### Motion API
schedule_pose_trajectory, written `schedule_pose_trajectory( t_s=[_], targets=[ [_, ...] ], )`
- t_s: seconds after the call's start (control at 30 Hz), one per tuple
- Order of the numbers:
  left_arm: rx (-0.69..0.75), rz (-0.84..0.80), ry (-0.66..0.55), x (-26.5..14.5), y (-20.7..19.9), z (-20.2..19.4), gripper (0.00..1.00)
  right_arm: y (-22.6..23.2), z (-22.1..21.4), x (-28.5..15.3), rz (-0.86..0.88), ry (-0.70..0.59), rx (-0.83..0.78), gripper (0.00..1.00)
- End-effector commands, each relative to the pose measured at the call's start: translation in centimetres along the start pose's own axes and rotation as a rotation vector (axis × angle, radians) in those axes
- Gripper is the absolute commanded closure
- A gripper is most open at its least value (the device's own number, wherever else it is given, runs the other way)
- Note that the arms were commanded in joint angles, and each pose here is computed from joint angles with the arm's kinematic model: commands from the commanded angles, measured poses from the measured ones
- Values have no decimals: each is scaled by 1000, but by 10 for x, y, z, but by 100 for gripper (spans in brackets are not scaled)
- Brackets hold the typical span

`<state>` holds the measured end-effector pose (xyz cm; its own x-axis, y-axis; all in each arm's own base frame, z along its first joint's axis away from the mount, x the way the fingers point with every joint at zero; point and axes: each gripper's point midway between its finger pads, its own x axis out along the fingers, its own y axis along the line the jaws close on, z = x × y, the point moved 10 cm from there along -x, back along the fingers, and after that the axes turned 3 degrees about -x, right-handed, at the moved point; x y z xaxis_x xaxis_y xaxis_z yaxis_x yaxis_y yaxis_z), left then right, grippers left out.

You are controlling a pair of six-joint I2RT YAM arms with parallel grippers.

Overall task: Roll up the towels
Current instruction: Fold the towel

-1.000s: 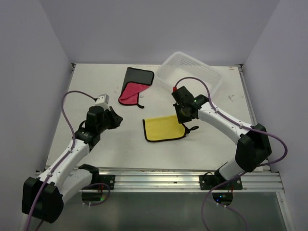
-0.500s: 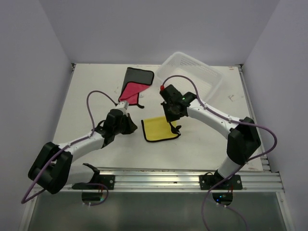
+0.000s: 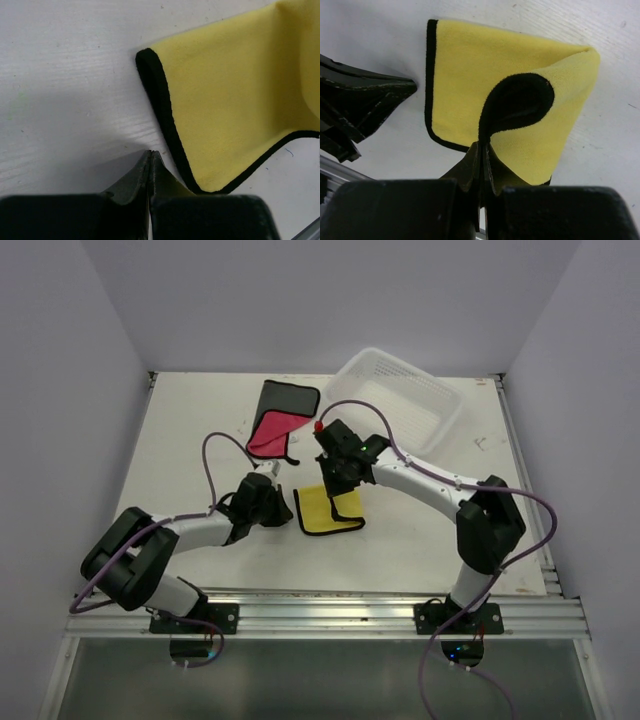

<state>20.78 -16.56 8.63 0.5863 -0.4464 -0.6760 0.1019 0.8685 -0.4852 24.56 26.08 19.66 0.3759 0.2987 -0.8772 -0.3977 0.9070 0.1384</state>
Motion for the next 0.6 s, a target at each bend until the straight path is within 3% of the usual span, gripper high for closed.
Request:
schedule_pose_trajectory(
  t_s=[0.0,0.57],
  targets=[
    [-6,-37,-66,8,-9,10,100,19,16,4,117,-56,11,100],
    [-6,-35,-54,16,-9,8,100,48,17,47,201,-10,-13,100]
  ],
)
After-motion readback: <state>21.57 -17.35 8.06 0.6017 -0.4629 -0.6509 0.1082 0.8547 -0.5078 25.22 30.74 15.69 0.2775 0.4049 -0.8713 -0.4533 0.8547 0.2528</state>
